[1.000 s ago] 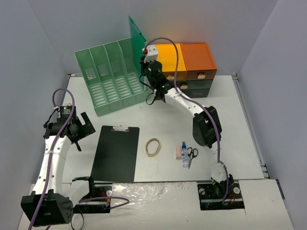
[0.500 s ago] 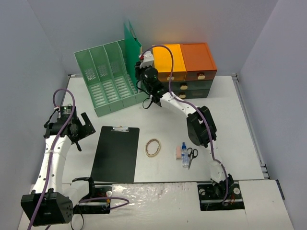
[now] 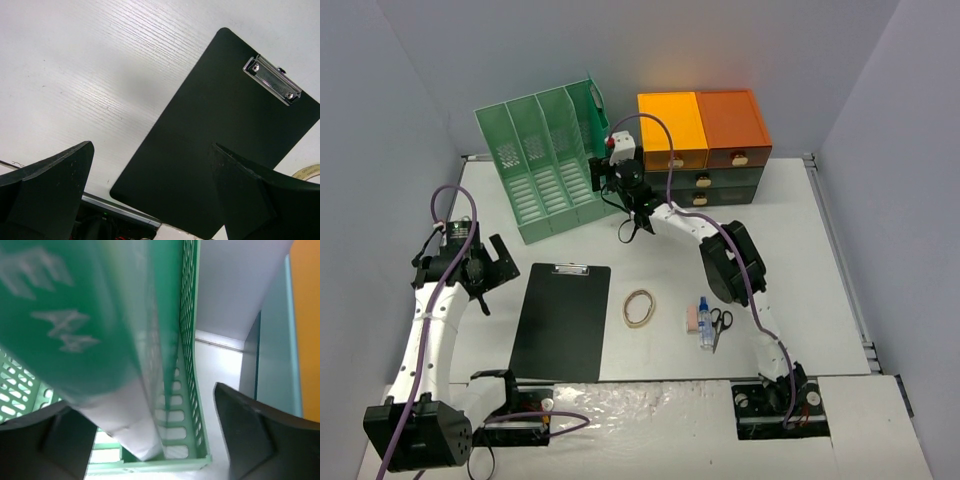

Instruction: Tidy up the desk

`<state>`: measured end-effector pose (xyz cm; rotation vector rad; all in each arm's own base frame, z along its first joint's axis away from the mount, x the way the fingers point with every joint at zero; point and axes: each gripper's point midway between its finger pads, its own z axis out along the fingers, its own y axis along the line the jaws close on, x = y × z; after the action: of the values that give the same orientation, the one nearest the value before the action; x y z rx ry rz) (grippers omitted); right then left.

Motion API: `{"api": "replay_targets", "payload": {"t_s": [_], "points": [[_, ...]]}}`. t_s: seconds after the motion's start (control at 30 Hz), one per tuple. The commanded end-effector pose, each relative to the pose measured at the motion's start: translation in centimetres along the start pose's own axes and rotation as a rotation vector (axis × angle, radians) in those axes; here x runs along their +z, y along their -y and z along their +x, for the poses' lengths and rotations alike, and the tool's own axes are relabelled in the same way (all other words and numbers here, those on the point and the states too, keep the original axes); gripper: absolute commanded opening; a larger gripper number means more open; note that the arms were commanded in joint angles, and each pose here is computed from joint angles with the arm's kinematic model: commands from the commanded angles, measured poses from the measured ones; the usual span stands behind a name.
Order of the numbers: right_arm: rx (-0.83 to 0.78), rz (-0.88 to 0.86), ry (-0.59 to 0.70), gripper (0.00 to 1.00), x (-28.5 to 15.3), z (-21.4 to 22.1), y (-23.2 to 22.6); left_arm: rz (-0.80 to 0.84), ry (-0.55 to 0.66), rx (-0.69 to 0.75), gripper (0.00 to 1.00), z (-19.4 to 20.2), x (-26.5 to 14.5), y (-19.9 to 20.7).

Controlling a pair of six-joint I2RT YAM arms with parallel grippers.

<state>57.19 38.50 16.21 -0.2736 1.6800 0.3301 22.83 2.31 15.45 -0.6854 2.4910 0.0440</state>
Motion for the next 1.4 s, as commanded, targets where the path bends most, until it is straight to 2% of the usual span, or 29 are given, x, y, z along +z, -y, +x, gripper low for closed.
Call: {"api": "replay_targets", "payload": {"t_s": [0.0, 0.07, 0.37, 0.53, 0.7, 0.8, 0.87, 1.0, 1.17, 1.3, 1.37], "points": [[0.06, 0.037, 0.145, 0.95, -2.6, -9.5, 0.2, 0.024, 0.042, 0.023, 0.97, -1.0, -0.4, 0.5], [0.064, 0.063, 0.149, 1.0, -3.9, -11.1, 0.5, 0.022, 0.046, 0.023, 0.97, -1.0, -0.5, 0.5], [0.066, 0.148, 0.17, 1.0, -10.7, -19.7, 0.4, 0.027, 0.07, 0.015, 0.97, -1.3, -0.8, 0.5], [0.095, 0.123, 0.118, 1.0, -14.5, -21.0, 0.1, 0.022, 0.047, -0.024, 0.97, -1.0, -0.8, 0.6], [0.161, 0.003, -0.025, 1.0, -18.2, -17.7, -1.9, 0.03, -0.016, -0.157, 0.97, 0.1, -0.3, 1.4], [0.142, -0.127, -0.205, 1.0, -19.2, -11.7, -4.4, 0.032, -0.047, -0.248, 0.97, 0.7, 0.1, 1.9], [0.083, -0.193, -0.396, 0.99, -20.0, -5.8, -5.6, 0.032, -0.051, -0.277, 0.97, 0.7, 0.1, 2.0], [-0.146, -0.251, -0.648, 0.9, -21.7, 2.7, -6.1, 0.081, -0.045, -0.326, 0.97, 0.3, -0.1, 3.1], [-0.372, -0.353, -0.725, 0.79, -22.8, 7.8, -8.0, 0.099, -0.054, -0.336, 0.97, 0.4, -0.3, 3.5], [-0.399, -0.431, -0.753, 0.74, -22.1, 9.5, -9.3, 0.106, -0.056, -0.345, 0.97, 0.5, -0.6, 3.5], [-0.401, -0.445, -0.731, 0.73, -21.4, 9.0, -10.0, 0.106, -0.051, -0.344, 0.97, 0.4, -0.7, 3.5]]}}
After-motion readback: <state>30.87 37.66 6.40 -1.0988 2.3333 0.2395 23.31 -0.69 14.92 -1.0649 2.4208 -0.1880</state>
